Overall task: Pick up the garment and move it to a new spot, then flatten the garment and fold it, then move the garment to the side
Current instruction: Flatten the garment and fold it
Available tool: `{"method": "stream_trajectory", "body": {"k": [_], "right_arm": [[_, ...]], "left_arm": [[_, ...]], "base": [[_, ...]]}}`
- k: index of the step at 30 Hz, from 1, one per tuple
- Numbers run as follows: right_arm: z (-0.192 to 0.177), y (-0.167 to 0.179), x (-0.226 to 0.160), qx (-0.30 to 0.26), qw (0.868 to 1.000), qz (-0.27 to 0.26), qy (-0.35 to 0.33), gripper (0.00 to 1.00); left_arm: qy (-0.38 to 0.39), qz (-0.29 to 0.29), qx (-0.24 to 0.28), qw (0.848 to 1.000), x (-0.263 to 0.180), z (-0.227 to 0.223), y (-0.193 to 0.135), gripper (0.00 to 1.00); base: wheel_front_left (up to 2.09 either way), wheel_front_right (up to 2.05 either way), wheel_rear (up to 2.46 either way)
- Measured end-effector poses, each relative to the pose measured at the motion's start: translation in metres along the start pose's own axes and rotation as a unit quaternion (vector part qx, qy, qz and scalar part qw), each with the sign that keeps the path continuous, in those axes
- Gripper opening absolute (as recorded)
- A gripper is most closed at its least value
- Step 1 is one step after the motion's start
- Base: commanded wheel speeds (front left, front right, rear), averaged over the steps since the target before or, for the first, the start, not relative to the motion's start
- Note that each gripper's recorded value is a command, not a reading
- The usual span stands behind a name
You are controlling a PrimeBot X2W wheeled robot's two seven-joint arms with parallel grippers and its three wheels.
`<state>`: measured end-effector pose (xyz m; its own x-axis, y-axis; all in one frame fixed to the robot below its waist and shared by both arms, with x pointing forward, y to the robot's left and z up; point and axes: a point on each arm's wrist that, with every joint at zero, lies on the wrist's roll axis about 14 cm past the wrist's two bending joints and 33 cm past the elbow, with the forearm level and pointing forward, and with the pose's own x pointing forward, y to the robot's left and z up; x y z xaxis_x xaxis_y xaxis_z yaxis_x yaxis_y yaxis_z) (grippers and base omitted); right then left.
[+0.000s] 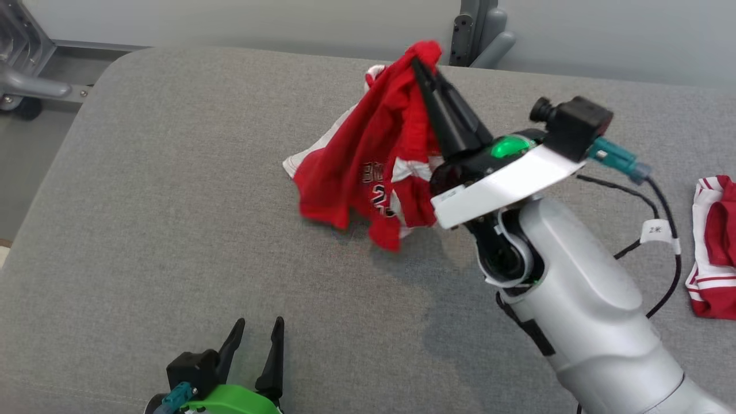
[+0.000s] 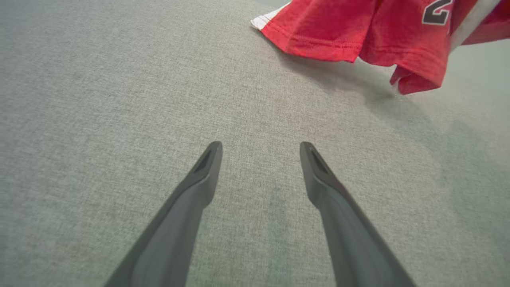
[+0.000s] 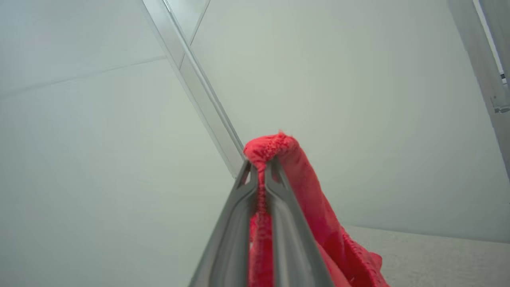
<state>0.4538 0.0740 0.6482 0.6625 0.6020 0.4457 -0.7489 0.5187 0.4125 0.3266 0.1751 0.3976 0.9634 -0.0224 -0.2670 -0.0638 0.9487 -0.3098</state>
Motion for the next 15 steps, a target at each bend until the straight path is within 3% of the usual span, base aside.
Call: {"method": "stream_trajectory", "body": {"k": [3,6,8,11,12,13,14,15], "right_arm": [[0.035,-0.008,0.006,0.031,0.998,-0.019,-0.051,0.0],[0.04,-0.058,-0.005,0.029,0.993,-0.098,-0.059,0.0],[0.022,-0.102,-0.023,-0.017,0.986,-0.162,-0.022,0.0],[-0.015,-0.164,-0.067,-0.078,0.963,-0.249,0.068,0.0],[-0.03,-0.182,-0.085,-0.087,0.952,-0.276,0.101,0.27],[-0.043,-0.193,-0.101,-0.114,0.941,-0.284,0.142,0.82],[-0.054,-0.204,-0.116,-0.123,0.93,-0.299,0.172,1.0],[-0.059,-0.212,-0.127,-0.123,0.923,-0.314,0.185,1.0]], "left_arm": [[-0.001,0.005,-0.002,1.0,-0.007,-0.002,0.003,1.0],[0.006,0.01,-0.004,1.0,-0.012,-0.007,0.005,1.0],[0.01,0.011,-0.006,1.0,-0.011,-0.009,0.006,1.0],[0.02,0.01,-0.01,1.0,-0.01,-0.015,0.004,1.0],[0.021,0.01,-0.011,1.0,-0.009,-0.015,0.004,1.0],[0.021,0.01,-0.011,1.0,-0.008,-0.015,0.004,1.0],[0.022,0.01,-0.011,1.0,-0.008,-0.015,0.003,1.0],[0.023,0.01,-0.011,1.0,-0.008,-0.016,0.004,1.0]], "base": [[0.0,0.0,0.0],[0.0,0.0,0.0],[0.0,0.0,0.0],[0.0,0.0,0.0],[0.0,0.0,0.0],[0.0,0.0,0.0],[0.0,0.0,0.0],[0.0,0.0,0.0]]}}
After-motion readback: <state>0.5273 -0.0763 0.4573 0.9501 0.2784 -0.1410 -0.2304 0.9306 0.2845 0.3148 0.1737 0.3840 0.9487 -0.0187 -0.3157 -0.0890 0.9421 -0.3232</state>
